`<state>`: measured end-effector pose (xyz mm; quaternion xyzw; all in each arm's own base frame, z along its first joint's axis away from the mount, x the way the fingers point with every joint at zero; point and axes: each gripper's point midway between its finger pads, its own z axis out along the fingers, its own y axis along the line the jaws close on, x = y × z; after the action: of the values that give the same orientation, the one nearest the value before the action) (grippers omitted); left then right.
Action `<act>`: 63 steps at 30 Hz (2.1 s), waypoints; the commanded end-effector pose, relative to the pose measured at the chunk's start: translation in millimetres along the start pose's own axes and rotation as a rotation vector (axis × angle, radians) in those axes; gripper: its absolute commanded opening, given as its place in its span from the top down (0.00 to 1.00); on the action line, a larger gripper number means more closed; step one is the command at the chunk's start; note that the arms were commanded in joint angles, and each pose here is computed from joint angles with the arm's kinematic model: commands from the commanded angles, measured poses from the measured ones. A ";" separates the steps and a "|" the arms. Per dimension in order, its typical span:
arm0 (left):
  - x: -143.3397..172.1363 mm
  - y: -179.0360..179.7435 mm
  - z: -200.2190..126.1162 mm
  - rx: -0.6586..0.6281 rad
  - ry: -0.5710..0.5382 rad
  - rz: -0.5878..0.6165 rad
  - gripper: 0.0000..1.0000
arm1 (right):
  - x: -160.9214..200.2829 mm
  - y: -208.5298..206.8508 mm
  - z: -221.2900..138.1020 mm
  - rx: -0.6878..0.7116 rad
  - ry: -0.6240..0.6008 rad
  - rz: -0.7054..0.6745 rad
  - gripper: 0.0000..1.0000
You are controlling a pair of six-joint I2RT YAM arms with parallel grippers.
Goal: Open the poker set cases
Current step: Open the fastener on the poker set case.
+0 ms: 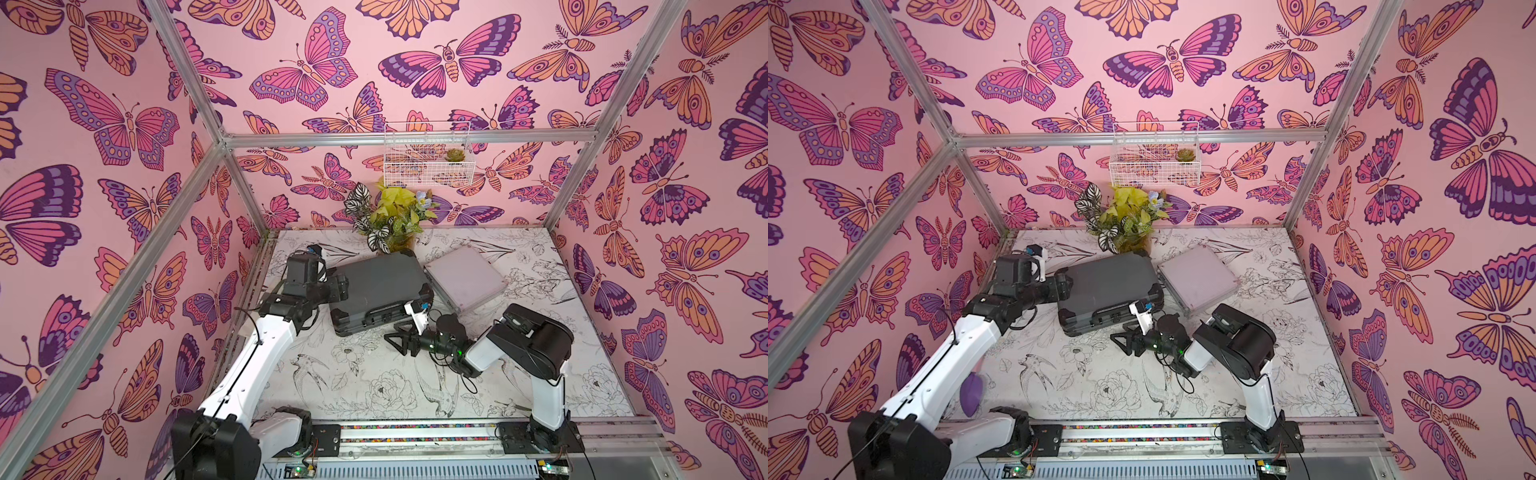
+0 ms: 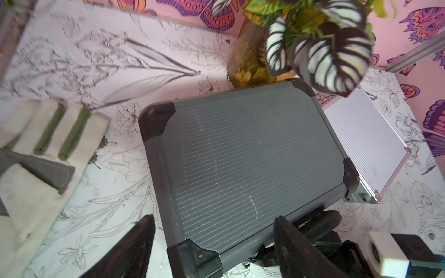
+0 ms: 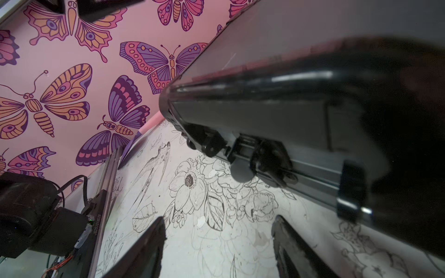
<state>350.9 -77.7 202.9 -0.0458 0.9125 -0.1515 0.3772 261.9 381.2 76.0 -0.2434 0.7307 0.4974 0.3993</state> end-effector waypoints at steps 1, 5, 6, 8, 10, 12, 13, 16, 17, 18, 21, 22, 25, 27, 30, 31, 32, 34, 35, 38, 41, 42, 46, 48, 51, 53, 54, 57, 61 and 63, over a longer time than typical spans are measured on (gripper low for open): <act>5.7 -4.3 6.8 0.081 0.077 -0.148 0.22 | -22.3 4.8 7.8 -0.020 -0.089 -0.054 0.28; 17.4 9.0 25.3 0.068 0.143 -0.242 0.23 | -19.6 -2.6 9.6 -0.001 -0.102 -0.059 0.28; 20.2 10.5 28.7 0.073 0.157 -0.262 0.23 | -18.6 -3.9 10.5 0.000 -0.106 -0.060 0.28; 26.1 13.2 34.8 0.079 0.185 -0.301 0.24 | -15.9 -5.8 12.5 -0.001 -0.104 -0.055 0.28; 33.1 15.1 40.5 0.087 0.210 -0.342 0.24 | -13.2 -7.9 14.6 0.000 -0.098 -0.050 0.28; 40.0 17.4 46.3 0.092 0.226 -0.375 0.25 | -10.7 -10.6 15.1 0.008 -0.094 -0.050 0.28; 42.3 18.6 47.8 0.092 0.231 -0.382 0.25 | -10.6 -10.8 15.4 0.008 -0.094 -0.050 0.28; 45.7 23.5 50.1 0.081 0.230 -0.390 0.26 | -8.0 -13.2 17.0 0.012 -0.090 -0.048 0.28; 47.1 25.2 50.3 0.076 0.231 -0.391 0.26 | -7.3 -14.7 17.7 0.016 -0.089 -0.045 0.28; 48.6 27.0 50.8 0.069 0.232 -0.393 0.26 | -6.9 -15.6 18.6 0.020 -0.090 -0.046 0.28; 53.5 31.1 52.3 0.054 0.240 -0.398 0.27 | -6.7 -19.1 20.8 0.029 -0.093 -0.046 0.28; 55.7 32.9 53.4 0.046 0.244 -0.396 0.27 | -6.9 -20.0 21.9 0.030 -0.095 -0.045 0.28; 64.3 35.9 57.1 0.035 0.268 -0.409 0.28 | -6.6 -21.0 25.1 0.027 -0.094 -0.041 0.28; 69.0 36.7 59.4 0.034 0.283 -0.413 0.28 | -6.2 -20.2 25.7 0.022 -0.092 -0.039 0.28; 75.4 38.5 61.4 0.027 0.300 -0.424 0.28 | -5.9 -20.3 25.1 0.024 -0.092 -0.044 0.28; 77.6 39.0 62.4 0.026 0.306 -0.426 0.28 | -5.5 -20.9 25.0 0.026 -0.091 -0.044 0.28; 78.9 40.0 63.2 0.021 0.309 -0.429 0.28 | -5.3 -21.2 25.0 0.026 -0.091 -0.045 0.28; 81.9 41.8 64.3 0.014 0.316 -0.432 0.29 | -5.8 -20.3 25.5 0.020 -0.090 -0.045 0.28; 82.6 42.1 64.8 0.011 0.317 -0.432 0.29 | -6.8 -19.0 25.7 0.017 -0.092 -0.047 0.28; 84.2 45.0 65.4 -0.004 0.316 -0.435 0.29 | -6.9 -18.1 25.3 0.015 -0.091 -0.049 0.28; 83.8 47.3 65.3 -0.014 0.312 -0.430 0.29 | -6.8 -17.3 25.4 0.008 -0.089 -0.047 0.28; 85.0 48.2 65.9 -0.017 0.315 -0.431 0.29 | -7.0 -16.6 25.8 0.004 -0.088 -0.047 0.28; 85.7 50.1 67.1 -0.021 0.318 -0.429 0.28 | -5.4 -15.2 24.7 0.000 -0.083 -0.058 0.28; 83.7 51.9 66.3 -0.027 0.309 -0.425 0.28 | -4.8 -15.0 23.9 0.000 -0.081 -0.060 0.28; 84.2 54.3 66.1 -0.035 0.306 -0.423 0.28 | -5.0 -12.9 23.2 -0.008 -0.079 -0.064 0.28; 87.2 55.8 67.5 -0.038 0.314 -0.434 0.28 | -4.5 -12.6 22.9 -0.010 -0.077 -0.062 0.28; 87.7 55.8 68.1 -0.036 0.316 -0.438 0.28 | -4.1 -12.1 23.0 -0.011 -0.076 -0.063 0.28; 88.4 56.2 68.6 -0.036 0.319 -0.440 0.28 | -4.4 -11.7 20.9 -0.008 -0.076 -0.070 0.28; 87.6 57.5 68.9 -0.037 0.315 -0.447 0.28 | -3.7 -10.9 19.2 -0.009 -0.073 -0.073 0.28; 86.7 57.9 68.6 -0.037 0.311 -0.447 0.28 | -3.1 -11.5 18.3 -0.005 -0.073 -0.072 0.28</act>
<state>347.6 -65.7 98.7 -0.2116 0.9241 -0.2396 0.2094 279.2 393.8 56.8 -0.2442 0.7198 0.4893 0.4275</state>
